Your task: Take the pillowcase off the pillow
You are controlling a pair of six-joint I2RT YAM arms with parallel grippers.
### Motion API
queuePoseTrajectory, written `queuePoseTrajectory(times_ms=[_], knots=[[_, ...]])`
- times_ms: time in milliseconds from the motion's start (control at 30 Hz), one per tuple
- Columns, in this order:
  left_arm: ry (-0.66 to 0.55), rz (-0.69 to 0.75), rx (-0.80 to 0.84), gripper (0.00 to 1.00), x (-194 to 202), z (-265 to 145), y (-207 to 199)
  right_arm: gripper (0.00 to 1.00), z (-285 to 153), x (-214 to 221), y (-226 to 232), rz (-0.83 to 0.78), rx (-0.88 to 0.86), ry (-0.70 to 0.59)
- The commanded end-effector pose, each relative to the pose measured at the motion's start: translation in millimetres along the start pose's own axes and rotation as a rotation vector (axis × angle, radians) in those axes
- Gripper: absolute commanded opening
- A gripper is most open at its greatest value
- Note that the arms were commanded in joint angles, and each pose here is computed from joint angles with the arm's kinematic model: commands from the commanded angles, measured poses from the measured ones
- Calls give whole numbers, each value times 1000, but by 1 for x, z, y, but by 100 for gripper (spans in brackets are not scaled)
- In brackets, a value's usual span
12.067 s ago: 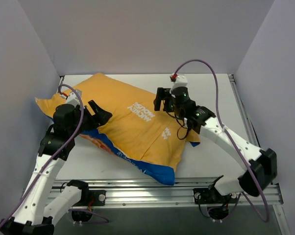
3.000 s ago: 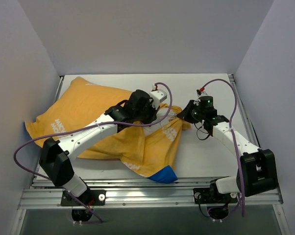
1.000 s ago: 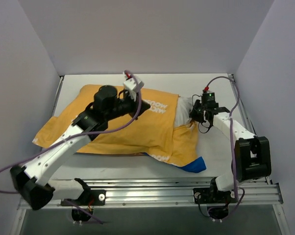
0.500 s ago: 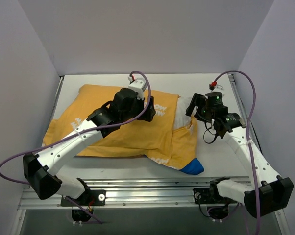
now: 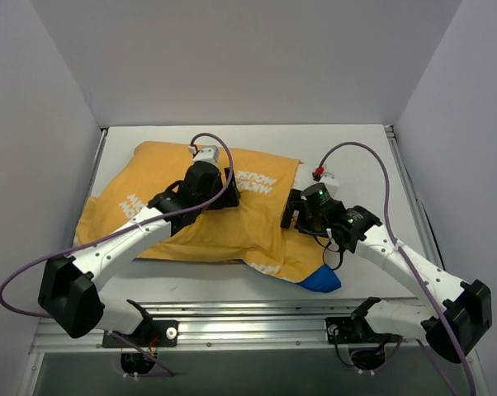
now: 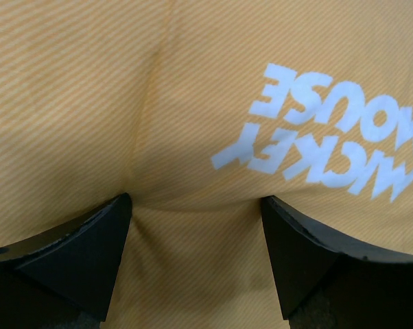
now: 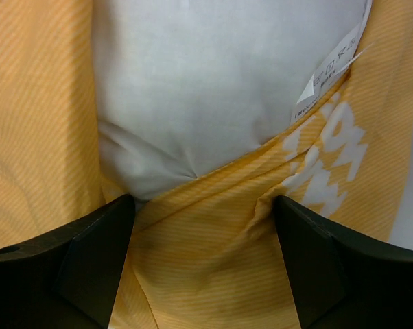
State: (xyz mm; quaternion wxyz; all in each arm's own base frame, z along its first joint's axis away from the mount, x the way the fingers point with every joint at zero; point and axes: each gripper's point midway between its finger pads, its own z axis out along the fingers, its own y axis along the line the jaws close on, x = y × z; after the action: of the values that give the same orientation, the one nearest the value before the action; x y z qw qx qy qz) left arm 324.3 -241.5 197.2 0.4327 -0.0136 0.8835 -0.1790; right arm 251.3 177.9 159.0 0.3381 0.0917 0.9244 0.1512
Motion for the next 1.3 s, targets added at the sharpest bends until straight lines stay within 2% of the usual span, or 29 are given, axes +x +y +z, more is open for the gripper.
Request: queuePoseTrajectory(times_ms=[0, 67, 100, 167, 200, 300, 367, 400, 500, 567, 833, 933, 1033, 1100, 1200, 1233, 1267], knots=[[-22, -55, -40, 86, -14, 33, 17, 77, 13, 5, -15, 30, 81, -17], [-15, -72, -56, 86, -20, 44, 28, 76, 22, 4, -20, 1, 115, -11], [-18, -70, -64, 86, -25, 45, 31, 73, 24, 2, -22, -6, 133, -19], [-27, -73, -56, 86, -35, 42, 37, 64, 32, -1, -23, -29, 149, -14], [-42, -48, -39, 86, -40, 39, 34, 55, 33, -2, -25, -33, 161, -19], [-45, -18, 92, 86, -48, 18, 6, 40, 34, -1, -28, -30, 165, -18], [-51, -2, 150, 86, -54, 4, -16, 35, 32, 2, -34, -18, 157, -24], [-39, 46, 180, 86, -44, -5, -36, 32, 32, 1, -33, -7, 143, -32], [-74, 133, 262, 86, -38, -28, -89, 30, 31, 2, -34, 21, 105, -42], [-85, 130, 278, 86, -37, -28, -106, 29, 31, 2, -34, 29, 101, -41], [-2, 206, 258, 87, 3, -2, -139, 29, 36, 1, -31, 54, 82, -55], [10, 239, 204, 87, 18, 16, -136, 29, 38, 3, -33, 70, 81, -59], [25, 251, 76, 85, 32, 40, -116, 29, 40, 9, -36, 79, 79, -52], [30, 236, -30, 78, 45, 55, -96, 27, 41, 13, -40, 81, 86, -45], [-9, 179, -156, 62, 40, 70, -62, 15, 40, 24, -55, 82, 126, -29], [-8, 159, -178, 59, 43, 74, -49, 6, 39, 34, -69, 89, 169, -7], [-28, 101, -205, 51, 29, 77, -31, 1, 38, 38, -77, 94, 192, -1]])
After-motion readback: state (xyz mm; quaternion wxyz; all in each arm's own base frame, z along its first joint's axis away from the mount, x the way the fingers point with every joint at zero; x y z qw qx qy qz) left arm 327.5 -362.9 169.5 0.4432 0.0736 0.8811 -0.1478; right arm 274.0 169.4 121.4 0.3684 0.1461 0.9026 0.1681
